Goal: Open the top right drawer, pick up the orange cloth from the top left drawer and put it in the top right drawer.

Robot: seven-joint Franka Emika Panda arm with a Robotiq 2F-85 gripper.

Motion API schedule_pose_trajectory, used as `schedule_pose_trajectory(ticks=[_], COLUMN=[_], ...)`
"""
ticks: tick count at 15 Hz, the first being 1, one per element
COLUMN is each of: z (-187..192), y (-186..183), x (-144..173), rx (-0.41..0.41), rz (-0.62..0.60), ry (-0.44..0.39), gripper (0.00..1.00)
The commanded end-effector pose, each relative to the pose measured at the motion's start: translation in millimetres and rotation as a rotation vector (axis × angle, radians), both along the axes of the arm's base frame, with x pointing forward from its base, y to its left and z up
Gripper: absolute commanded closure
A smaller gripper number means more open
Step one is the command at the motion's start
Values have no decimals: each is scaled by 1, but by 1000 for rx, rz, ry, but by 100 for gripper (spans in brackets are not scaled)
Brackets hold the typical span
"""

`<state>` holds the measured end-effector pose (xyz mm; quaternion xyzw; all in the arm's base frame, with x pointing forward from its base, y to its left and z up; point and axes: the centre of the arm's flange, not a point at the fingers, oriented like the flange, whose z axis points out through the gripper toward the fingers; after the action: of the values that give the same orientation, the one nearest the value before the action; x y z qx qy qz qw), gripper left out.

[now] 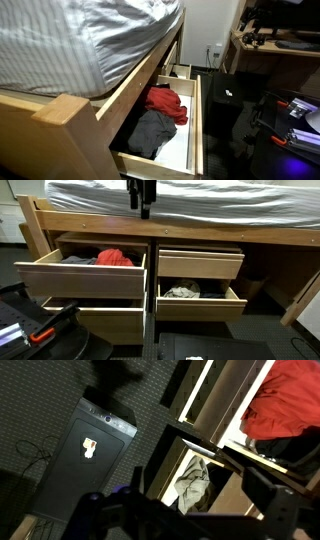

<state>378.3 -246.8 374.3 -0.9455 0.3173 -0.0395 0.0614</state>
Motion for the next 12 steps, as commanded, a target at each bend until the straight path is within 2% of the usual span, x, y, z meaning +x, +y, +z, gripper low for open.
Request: schedule_pose_trajectory(ticks=[1, 2, 3, 5, 9, 12], z=[-51, -56, -46, -61, -65, -105], y=[-10, -8, 0, -1, -4, -25], x=[37, 36, 18, 26, 33, 69], rx=[41, 65, 37, 45, 39, 87], rz=[-25, -21, -13, -12, -20, -99], ry=[98, 142, 91, 127, 126, 28], gripper=[0, 0, 0, 0, 0, 0])
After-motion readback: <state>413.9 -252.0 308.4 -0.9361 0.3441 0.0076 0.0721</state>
